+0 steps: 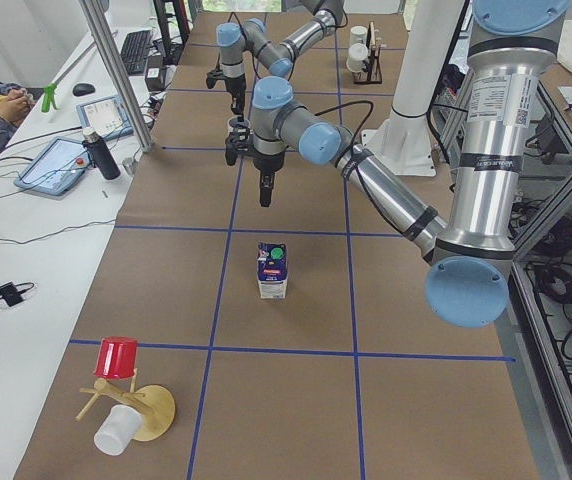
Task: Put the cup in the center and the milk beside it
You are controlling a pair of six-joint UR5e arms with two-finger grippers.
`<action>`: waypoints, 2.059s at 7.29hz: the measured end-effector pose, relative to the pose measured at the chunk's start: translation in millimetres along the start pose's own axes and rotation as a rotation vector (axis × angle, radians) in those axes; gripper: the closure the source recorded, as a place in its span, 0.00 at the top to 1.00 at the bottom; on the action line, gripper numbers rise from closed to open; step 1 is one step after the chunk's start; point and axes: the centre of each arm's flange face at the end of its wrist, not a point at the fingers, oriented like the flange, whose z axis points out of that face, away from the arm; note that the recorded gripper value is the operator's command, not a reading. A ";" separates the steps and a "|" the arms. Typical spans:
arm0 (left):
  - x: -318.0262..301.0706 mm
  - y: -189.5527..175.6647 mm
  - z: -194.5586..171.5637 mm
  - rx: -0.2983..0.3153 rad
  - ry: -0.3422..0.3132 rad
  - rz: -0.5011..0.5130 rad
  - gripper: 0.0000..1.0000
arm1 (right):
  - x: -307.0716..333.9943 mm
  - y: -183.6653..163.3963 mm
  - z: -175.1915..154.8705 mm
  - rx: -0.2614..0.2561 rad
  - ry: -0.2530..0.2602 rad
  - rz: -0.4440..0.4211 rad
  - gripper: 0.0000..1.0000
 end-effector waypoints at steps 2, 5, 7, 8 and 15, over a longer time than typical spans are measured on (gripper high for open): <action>-16.8 3.3 2.2 0.000 -0.022 0.004 0.98 | -10.9 0.2 -9.2 0.005 -0.020 -0.015 1.00; -90.7 13.3 20.0 -0.014 -0.073 0.059 0.98 | 22.8 5.8 -47.4 -0.014 -0.093 -0.015 1.00; -117.5 3.4 50.6 0.007 -0.065 0.047 0.98 | 94.8 37.9 -59.2 -0.007 -0.119 -0.025 1.00; -129.3 0.0 65.9 0.031 -0.048 0.029 0.98 | 116.5 50.2 -63.4 -0.002 -0.116 -0.023 1.00; -125.8 8.5 106.2 0.035 0.006 -0.032 0.97 | 136.5 58.3 -63.3 0.000 -0.104 -0.013 1.00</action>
